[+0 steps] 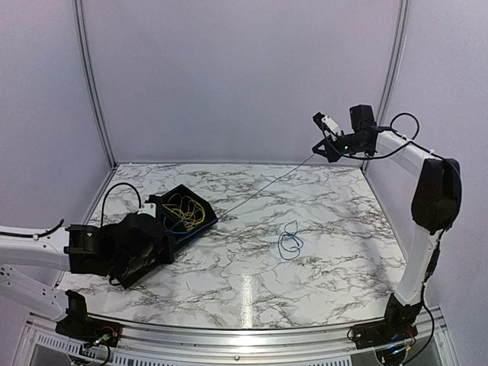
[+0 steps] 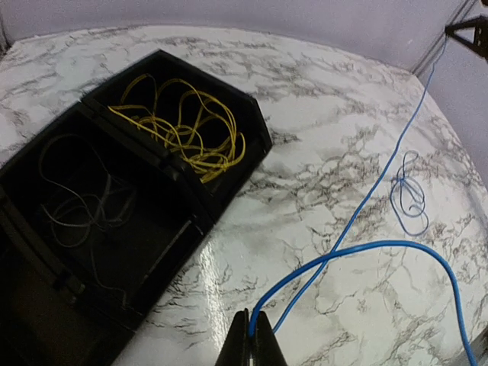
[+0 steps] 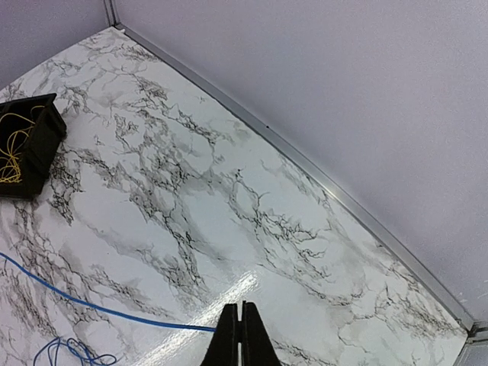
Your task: Untangle the cables
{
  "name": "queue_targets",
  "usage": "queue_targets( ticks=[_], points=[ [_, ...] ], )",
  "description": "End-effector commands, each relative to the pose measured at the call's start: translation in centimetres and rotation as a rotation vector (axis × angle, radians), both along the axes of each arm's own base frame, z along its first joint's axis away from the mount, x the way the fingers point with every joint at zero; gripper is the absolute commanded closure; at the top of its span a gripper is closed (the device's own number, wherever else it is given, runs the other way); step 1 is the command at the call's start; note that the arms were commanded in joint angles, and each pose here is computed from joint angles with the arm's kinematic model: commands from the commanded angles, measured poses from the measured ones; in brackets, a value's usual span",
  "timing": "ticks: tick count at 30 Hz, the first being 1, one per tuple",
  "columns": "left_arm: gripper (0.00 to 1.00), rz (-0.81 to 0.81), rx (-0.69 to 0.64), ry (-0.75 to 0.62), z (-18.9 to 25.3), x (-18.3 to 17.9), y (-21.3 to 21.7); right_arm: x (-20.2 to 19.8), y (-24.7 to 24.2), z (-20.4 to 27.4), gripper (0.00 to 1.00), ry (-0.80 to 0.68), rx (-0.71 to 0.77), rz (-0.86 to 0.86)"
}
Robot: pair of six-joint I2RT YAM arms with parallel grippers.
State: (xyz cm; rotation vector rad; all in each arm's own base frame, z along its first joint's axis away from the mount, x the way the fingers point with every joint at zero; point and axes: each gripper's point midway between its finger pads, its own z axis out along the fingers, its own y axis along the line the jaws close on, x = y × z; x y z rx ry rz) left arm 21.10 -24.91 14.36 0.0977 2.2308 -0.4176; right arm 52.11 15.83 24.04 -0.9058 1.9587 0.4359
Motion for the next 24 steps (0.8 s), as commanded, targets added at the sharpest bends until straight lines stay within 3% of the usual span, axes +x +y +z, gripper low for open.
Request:
queue_targets(
  ticks=[1,5,8,12,17,24],
  points=[
    [1.00,0.172,0.126,-0.154,6.3,1.0,6.2,-0.3,0.7,-0.9,1.00,-0.008,-0.035,-0.010],
    [1.00,0.329,0.071,-0.311,13.7,1.3,10.9,-1.9,3.2,-1.3,1.00,0.021,-0.016,0.055],
    [1.00,0.402,-0.009,-0.408,19.1,1.0,13.2,-5.5,7.7,-0.3,0.99,0.044,0.050,0.227],
    [1.00,0.363,0.013,-0.474,23.8,1.1,13.1,-11.1,13.2,2.4,0.95,0.057,0.131,0.452],
    [1.00,0.252,0.027,-0.514,28.5,1.5,10.6,-15.9,17.4,4.4,0.94,0.061,0.169,0.588],
    [1.00,0.164,0.012,-0.592,35.2,1.4,9.3,-23.4,21.3,2.7,0.61,0.167,0.187,0.786]
  ],
)
